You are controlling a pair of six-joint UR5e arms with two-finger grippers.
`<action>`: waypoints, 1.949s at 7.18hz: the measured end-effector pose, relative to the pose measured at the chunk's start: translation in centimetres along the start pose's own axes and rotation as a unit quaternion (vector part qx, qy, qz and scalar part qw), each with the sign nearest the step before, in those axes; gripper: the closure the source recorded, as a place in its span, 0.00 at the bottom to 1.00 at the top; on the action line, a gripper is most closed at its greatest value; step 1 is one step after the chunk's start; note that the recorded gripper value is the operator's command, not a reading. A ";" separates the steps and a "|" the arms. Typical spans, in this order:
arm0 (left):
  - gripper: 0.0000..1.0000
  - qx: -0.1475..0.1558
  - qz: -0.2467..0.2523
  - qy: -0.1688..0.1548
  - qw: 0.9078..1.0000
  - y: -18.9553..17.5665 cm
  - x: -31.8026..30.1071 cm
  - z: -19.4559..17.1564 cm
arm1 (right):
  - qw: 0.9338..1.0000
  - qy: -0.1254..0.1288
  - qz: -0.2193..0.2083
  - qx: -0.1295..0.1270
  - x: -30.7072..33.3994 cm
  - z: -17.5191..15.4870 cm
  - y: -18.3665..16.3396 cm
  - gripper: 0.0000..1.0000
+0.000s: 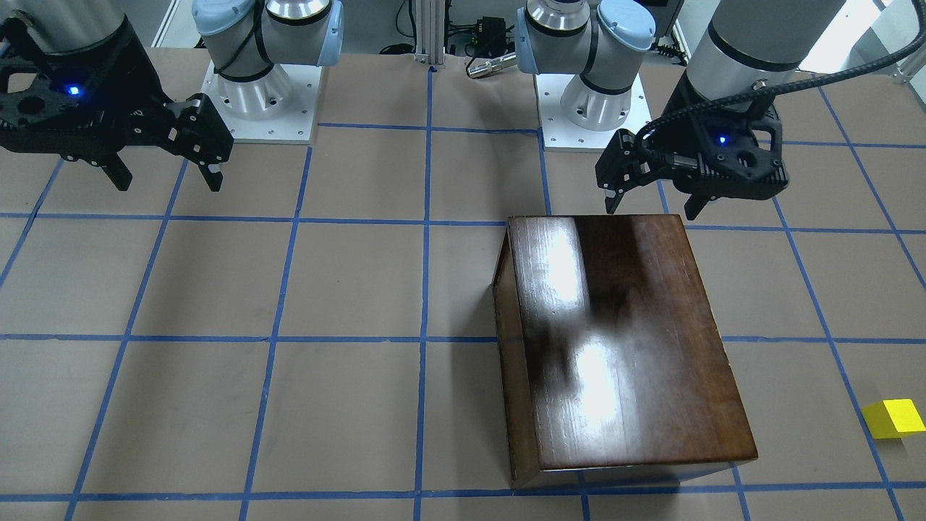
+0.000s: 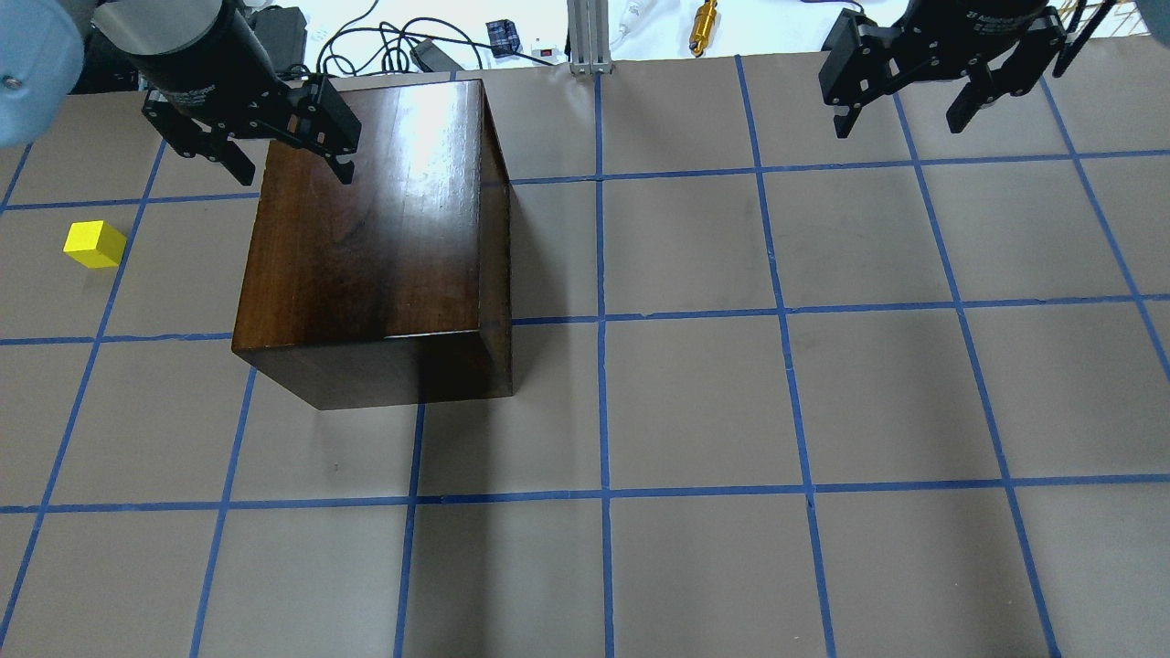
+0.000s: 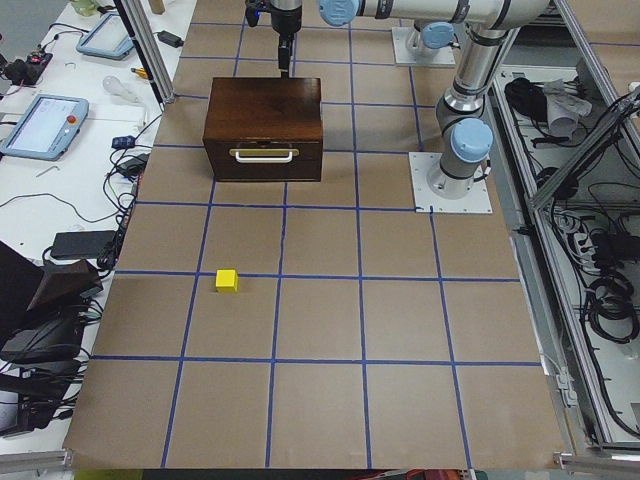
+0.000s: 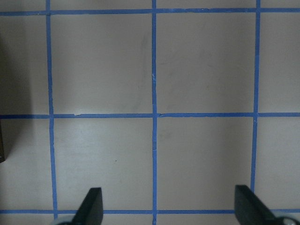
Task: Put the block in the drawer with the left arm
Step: 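Move the left gripper down beside the cabinet toward the drawer's white handle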
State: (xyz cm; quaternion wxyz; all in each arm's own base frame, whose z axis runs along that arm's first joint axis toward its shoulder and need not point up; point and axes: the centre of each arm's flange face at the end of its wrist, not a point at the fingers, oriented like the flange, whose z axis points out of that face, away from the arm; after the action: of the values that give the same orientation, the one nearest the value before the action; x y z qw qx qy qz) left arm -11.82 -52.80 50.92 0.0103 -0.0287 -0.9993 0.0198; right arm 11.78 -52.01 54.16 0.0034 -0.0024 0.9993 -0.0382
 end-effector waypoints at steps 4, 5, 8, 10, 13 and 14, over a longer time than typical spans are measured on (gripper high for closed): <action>0.00 0.000 0.002 0.001 1.000 -0.2 0.0 -0.1 | 1.000 0.000 0.000 0.000 0.0 0.0 0.0 0.00; 0.00 0.001 -0.001 0.001 1.000 -0.4 -0.9 -0.1 | 1.000 0.000 0.000 0.000 0.0 0.0 0.0 0.00; 0.00 -0.002 -0.034 0.004 0.999 -1.8 -8.4 -0.2 | 1.000 0.000 0.000 0.000 0.0 0.0 0.0 0.00; 0.00 -0.015 -0.043 0.011 0.999 -2.6 -15.2 1.5 | 1.000 0.000 0.000 0.000 0.0 0.0 0.0 0.00; 0.00 -0.032 -0.054 0.058 0.996 -3.9 -24.8 6.8 | 1.000 0.000 0.000 0.000 0.0 0.0 0.0 0.00; 0.00 -0.039 -0.057 0.081 0.994 -4.4 -27.2 9.2 | 1.000 0.000 0.000 0.000 0.0 0.0 0.0 0.00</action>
State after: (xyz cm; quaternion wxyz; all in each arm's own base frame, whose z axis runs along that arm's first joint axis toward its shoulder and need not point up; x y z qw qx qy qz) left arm 14.85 -59.08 41.39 0.0907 0.0261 -0.9953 -0.0225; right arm 11.79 -51.99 54.19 0.0034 -0.0024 0.9993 -0.0385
